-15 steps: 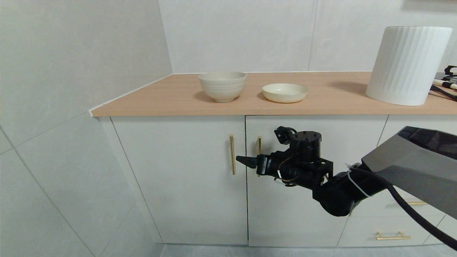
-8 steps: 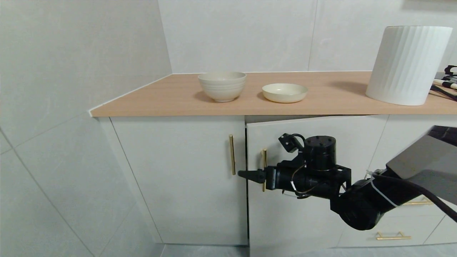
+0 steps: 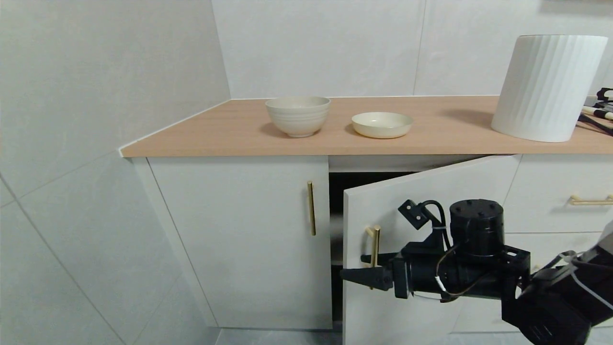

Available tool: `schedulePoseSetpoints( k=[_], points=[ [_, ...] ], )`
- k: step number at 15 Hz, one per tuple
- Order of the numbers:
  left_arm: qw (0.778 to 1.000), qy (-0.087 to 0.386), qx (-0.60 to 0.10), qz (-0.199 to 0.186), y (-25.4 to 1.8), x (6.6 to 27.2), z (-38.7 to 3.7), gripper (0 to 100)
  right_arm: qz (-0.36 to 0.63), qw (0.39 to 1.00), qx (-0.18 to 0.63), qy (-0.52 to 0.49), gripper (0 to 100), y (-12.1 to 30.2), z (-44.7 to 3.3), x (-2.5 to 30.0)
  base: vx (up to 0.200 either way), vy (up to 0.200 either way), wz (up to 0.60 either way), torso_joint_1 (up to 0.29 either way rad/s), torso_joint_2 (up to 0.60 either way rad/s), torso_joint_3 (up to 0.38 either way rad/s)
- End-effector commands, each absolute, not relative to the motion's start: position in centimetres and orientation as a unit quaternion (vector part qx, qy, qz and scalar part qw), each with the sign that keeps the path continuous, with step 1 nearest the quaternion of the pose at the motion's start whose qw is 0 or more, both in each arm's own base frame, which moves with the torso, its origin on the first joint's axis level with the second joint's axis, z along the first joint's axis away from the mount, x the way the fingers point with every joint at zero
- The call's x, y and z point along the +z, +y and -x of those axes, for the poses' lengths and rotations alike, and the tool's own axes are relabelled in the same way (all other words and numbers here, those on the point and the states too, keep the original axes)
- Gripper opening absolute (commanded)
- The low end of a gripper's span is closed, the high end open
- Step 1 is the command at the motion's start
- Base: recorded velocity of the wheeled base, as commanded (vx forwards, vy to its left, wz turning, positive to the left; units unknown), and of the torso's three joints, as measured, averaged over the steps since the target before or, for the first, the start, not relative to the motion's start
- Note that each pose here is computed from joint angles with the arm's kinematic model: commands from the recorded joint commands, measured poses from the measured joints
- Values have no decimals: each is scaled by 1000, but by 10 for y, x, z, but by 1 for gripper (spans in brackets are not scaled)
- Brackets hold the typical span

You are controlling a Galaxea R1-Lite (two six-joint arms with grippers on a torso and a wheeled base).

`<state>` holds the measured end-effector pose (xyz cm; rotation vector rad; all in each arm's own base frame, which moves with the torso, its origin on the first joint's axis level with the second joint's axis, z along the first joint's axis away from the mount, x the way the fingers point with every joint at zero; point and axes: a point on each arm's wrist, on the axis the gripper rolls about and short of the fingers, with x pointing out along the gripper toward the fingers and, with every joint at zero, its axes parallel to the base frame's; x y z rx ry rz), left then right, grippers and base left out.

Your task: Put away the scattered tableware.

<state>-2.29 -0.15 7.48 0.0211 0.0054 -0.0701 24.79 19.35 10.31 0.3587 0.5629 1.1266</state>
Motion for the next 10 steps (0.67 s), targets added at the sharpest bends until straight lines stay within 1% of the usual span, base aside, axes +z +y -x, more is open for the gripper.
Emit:
schedulePoseSetpoints(
  k=[1,4,8,9,10],
  points=[
    [999,3,-35,-11,-2,75,23,100,-165,793,528,257,100,181,-229,113,0,0,0,0,0,0],
    [999,3,-35,-10,-2,75,23,100,-161,777,550,261,100,172,-215,116,0,0,0,0,0,0],
    [999,2,-35,-12,-2,75,23,100,-160,775,550,265,100,167,-209,115,0,0,0,0,0,0],
    [999,-4,-31,-12,-1,77,23,100,-160,775,549,268,100,167,-208,114,0,0,0,0,0,0],
    [999,-32,-33,-10,-1,88,26,100,-160,775,550,267,100,166,-207,115,0,0,0,0,0,0]
  ],
)
